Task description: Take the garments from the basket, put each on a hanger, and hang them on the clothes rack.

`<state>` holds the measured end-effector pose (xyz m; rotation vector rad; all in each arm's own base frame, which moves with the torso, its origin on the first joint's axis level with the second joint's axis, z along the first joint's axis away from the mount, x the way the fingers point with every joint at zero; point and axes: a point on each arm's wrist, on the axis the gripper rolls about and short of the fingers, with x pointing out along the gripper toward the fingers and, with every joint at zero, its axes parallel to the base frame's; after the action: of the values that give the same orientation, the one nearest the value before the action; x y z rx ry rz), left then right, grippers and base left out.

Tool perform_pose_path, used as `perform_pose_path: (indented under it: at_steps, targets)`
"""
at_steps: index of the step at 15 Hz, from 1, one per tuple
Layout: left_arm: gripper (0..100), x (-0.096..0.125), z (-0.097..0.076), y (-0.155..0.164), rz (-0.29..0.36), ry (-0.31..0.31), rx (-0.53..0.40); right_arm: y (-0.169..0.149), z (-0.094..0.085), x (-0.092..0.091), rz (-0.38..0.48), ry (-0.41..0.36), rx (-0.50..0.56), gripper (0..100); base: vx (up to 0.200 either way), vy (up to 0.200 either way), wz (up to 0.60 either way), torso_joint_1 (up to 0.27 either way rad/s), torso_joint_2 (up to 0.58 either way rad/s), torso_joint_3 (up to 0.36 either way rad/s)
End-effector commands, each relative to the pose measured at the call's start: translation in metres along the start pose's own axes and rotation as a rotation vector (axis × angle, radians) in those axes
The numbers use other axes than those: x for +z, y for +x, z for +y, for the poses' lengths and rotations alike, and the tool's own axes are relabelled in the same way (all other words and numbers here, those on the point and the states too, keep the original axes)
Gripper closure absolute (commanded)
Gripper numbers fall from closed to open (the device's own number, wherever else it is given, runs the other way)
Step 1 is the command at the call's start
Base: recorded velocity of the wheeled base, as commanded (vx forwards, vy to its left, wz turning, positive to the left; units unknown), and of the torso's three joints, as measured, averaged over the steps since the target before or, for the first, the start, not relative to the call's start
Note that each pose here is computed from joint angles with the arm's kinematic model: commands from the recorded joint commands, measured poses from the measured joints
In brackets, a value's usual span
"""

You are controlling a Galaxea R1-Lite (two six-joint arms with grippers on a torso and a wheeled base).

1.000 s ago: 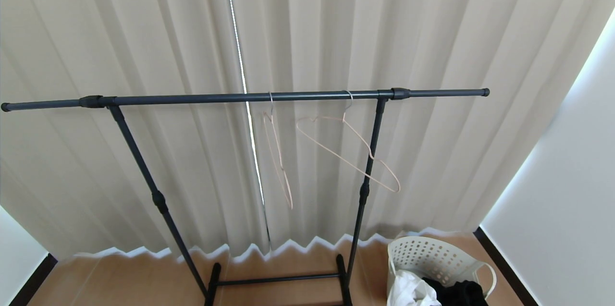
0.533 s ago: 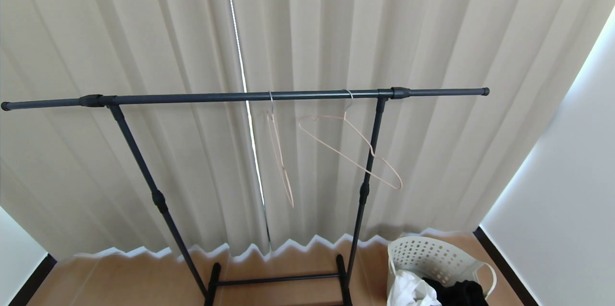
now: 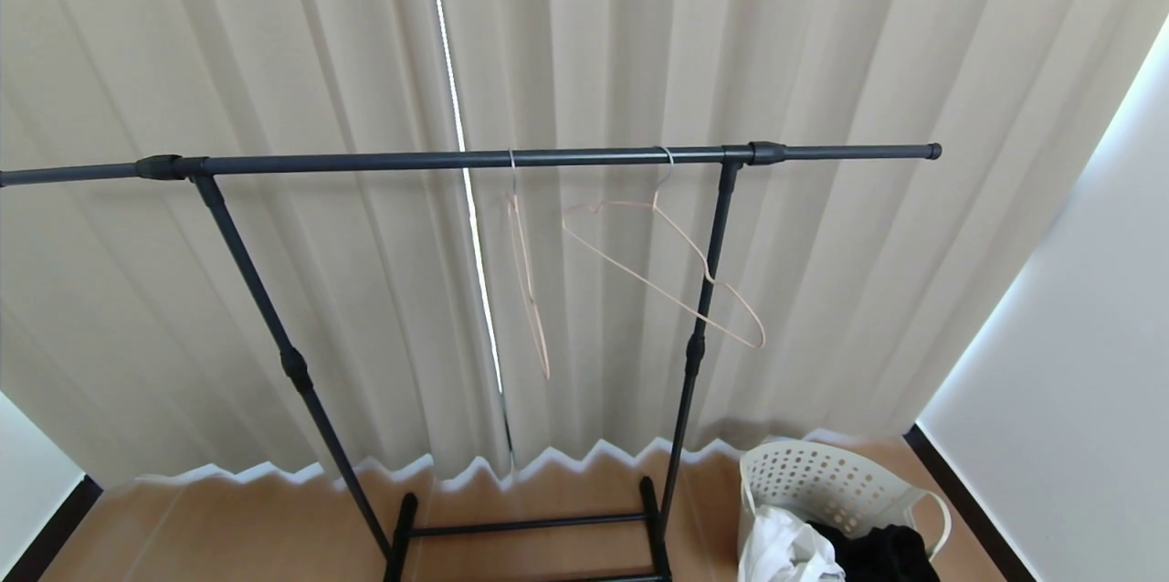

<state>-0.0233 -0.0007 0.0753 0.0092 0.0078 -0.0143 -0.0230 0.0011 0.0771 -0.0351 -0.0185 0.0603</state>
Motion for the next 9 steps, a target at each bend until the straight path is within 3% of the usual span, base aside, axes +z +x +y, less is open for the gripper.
perform_pose_path:
  at_steps: [1, 9]
  targets:
    - [0, 0.0, 0.0, 0.0001, 0.001, 0.0, 0.0, 0.0001, 0.0, 0.0001, 0.001, -0.001, 0.001, 0, 0.0, 0.0, 0.0, -0.154, 0.35, 0.193]
    - [0, 0.0, 0.0, 0.0001, 0.001, 0.0, 0.0, 0.0001, 0.0, 0.0001, 0.001, -0.001, 0.001, 0, 0.0, 0.0, 0.0, -0.151, 0.34, 0.199]
